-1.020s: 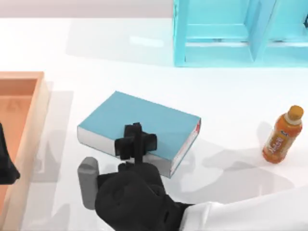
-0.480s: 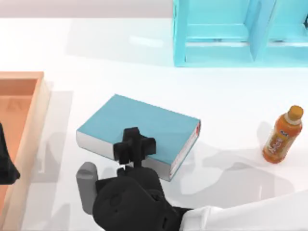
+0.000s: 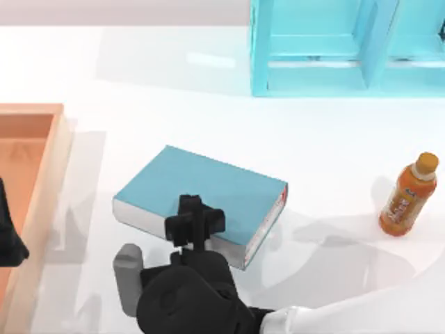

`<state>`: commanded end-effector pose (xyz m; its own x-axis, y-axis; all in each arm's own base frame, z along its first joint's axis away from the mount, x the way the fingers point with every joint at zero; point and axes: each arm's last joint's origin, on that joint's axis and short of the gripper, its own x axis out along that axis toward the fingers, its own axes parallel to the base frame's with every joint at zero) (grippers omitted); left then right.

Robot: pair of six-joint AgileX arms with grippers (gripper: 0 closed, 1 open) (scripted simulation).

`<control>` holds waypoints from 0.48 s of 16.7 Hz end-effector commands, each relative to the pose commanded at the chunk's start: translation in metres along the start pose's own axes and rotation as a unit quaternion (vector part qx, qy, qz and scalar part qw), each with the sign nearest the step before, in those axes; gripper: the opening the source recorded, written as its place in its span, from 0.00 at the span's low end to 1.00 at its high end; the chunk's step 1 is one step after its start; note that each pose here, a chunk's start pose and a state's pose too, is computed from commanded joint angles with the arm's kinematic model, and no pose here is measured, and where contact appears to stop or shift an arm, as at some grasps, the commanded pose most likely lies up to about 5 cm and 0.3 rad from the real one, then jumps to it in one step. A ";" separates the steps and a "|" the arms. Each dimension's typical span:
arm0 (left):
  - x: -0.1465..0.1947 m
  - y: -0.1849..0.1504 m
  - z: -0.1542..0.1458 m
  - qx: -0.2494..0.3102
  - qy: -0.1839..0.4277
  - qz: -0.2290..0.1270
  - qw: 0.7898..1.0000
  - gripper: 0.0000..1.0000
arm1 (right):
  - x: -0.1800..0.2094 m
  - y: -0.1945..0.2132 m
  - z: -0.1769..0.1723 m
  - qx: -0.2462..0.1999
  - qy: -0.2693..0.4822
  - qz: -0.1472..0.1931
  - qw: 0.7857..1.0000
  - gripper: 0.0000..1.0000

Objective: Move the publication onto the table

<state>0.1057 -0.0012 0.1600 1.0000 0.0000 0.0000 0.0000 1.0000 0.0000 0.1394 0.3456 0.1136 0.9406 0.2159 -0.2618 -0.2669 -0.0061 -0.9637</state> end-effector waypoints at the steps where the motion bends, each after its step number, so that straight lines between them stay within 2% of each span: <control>1: 0.000 0.000 0.000 0.000 0.000 0.000 1.000 1.00 | 0.001 0.005 0.000 0.000 0.000 0.000 1.000 0.00; 6: 0.000 0.000 0.000 0.000 0.000 0.000 1.000 1.00 | 0.003 0.011 -0.001 0.000 0.000 0.000 1.000 0.00; 8: 0.000 0.000 0.000 0.000 0.000 0.000 1.000 1.00 | 0.003 0.011 -0.001 0.000 0.000 0.000 1.000 0.15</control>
<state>0.1057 -0.0012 0.1600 1.0000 0.0000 0.0000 0.0000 1.0000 0.0000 0.1393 0.3452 0.1026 0.9406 0.2157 -0.2621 -0.2671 -0.0061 -0.9637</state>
